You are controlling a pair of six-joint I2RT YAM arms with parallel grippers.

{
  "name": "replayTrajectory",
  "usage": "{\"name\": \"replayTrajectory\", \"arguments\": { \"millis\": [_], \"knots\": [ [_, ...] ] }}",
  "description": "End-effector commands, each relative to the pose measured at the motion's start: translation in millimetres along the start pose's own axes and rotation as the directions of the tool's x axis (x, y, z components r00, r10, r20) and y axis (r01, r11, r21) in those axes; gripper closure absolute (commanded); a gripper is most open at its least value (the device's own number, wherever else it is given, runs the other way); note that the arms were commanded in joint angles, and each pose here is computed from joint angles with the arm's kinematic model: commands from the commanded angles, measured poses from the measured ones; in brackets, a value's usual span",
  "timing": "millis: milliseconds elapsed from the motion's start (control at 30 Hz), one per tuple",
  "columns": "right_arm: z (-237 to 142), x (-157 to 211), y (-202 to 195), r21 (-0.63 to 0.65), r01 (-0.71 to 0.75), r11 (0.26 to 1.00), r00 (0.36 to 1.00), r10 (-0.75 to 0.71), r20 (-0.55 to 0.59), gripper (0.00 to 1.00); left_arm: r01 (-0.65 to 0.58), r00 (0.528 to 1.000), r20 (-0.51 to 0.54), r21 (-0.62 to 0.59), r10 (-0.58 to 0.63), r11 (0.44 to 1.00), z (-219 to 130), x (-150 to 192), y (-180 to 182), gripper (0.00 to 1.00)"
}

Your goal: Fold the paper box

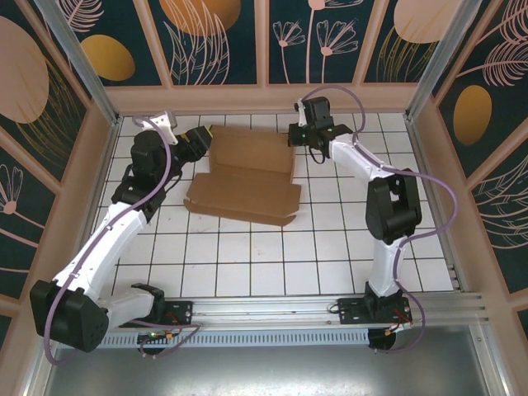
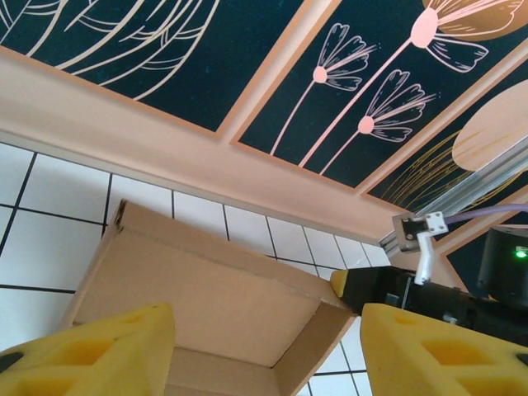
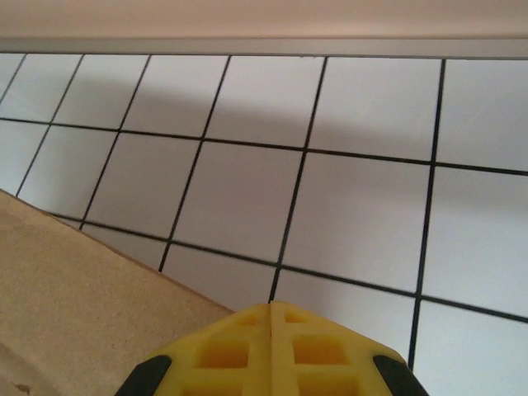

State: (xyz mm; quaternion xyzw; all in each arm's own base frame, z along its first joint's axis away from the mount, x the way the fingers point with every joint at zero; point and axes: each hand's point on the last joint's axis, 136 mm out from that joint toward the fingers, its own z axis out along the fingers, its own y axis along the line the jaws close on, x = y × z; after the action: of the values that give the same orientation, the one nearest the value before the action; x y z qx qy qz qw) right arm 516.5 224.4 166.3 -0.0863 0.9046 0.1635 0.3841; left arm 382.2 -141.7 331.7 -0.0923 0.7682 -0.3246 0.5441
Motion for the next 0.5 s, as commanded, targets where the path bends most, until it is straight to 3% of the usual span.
{"name": "replayTrajectory", "arguments": {
  "millis": [0,167,267,367,467],
  "knots": [
    [23.0,56.1,-31.7,0.082,-0.048,0.995,0.983,0.062,-0.174,1.00,0.013,0.999,0.051,0.067,-0.017,0.998,-11.8,-26.6,-27.2,0.39],
    [12.5,108.9,-6.2,0.015,-0.125,0.992,0.967,0.125,-0.223,1.00,-0.033,0.989,0.147,0.050,0.025,0.998,-32.4,-59.9,-40.2,0.39],
    [-20.7,141.1,53.8,-0.109,-0.118,0.987,0.973,0.093,-0.211,1.00,-0.054,0.978,0.202,0.020,0.049,0.998,-45.8,-75.6,-42.2,0.39],
    [-60.1,172.9,129.4,-0.352,-0.110,0.929,0.976,0.033,-0.217,1.00,-0.065,0.969,0.241,0.012,0.061,0.998,-56.7,-84.9,-44.9,0.39],
    [-66.4,174.7,131.0,-0.340,-0.069,0.938,0.981,0.002,-0.195,0.99,-0.074,0.964,0.257,-0.019,0.076,0.997,-58.6,-86.9,-39.7,0.38]
  ]
}}
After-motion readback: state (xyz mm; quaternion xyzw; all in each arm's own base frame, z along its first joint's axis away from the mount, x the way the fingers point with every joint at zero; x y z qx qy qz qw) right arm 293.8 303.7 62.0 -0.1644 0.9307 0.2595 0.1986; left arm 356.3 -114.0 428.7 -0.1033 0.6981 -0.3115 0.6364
